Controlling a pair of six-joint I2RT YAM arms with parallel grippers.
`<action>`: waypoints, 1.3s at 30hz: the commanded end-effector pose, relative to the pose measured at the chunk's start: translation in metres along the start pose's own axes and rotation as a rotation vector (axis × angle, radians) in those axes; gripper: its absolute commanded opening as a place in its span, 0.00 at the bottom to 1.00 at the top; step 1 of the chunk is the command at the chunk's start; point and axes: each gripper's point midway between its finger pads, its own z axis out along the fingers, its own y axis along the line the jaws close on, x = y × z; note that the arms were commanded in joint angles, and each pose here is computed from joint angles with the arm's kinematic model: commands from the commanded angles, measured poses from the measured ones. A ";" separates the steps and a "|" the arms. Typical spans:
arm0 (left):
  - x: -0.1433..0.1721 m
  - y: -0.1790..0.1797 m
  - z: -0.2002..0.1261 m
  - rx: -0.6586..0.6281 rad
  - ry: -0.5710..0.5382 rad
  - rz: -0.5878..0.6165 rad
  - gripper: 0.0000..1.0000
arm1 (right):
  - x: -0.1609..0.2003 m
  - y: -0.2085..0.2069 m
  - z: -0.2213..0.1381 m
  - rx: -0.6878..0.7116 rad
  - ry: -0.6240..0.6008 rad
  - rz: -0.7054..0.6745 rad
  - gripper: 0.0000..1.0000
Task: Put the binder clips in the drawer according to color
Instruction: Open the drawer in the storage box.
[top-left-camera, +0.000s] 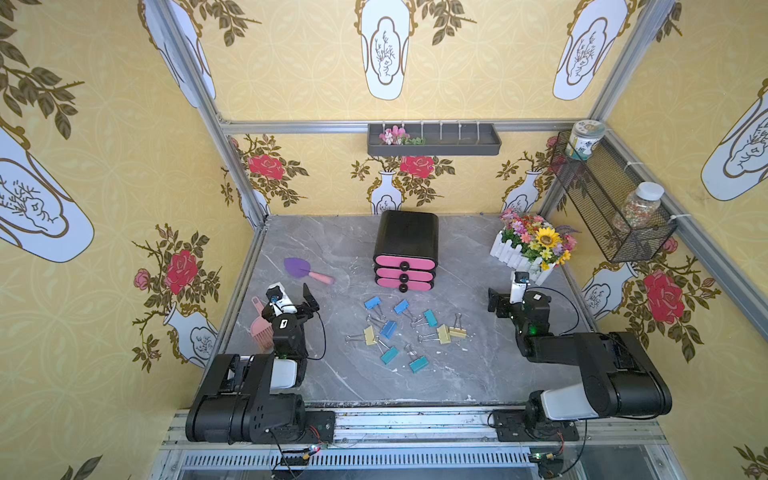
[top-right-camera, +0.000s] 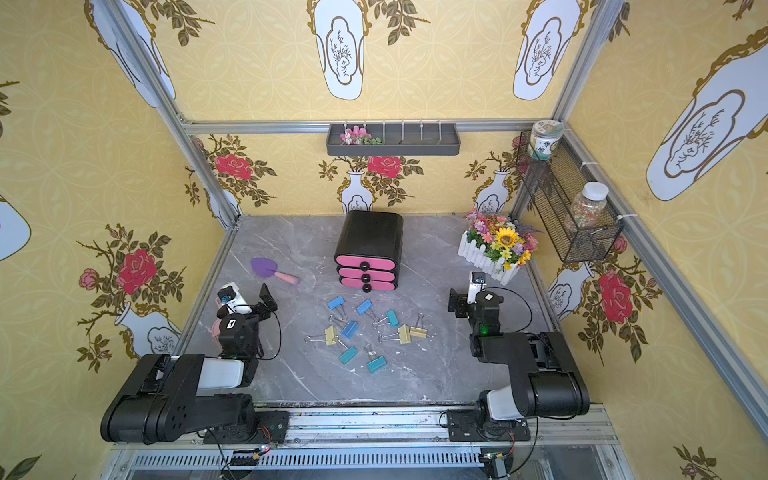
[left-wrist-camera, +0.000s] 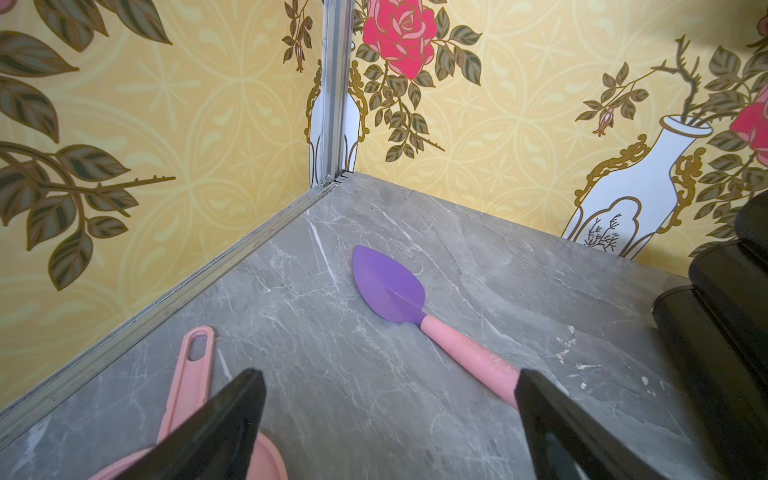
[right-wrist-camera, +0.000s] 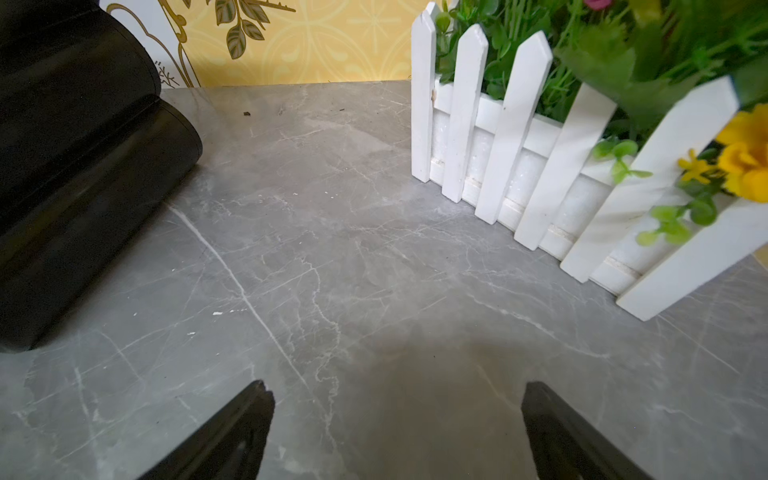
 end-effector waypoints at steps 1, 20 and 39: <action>-0.001 0.000 -0.001 0.002 -0.006 -0.005 1.00 | -0.004 0.001 -0.001 -0.003 -0.016 -0.012 0.97; 0.001 -0.001 0.002 0.002 0.011 -0.004 1.00 | -0.004 0.002 0.000 -0.011 -0.015 -0.008 0.97; -0.129 -0.043 -0.025 0.063 0.105 -0.515 1.00 | -0.135 0.022 -0.060 -0.133 0.059 0.472 0.97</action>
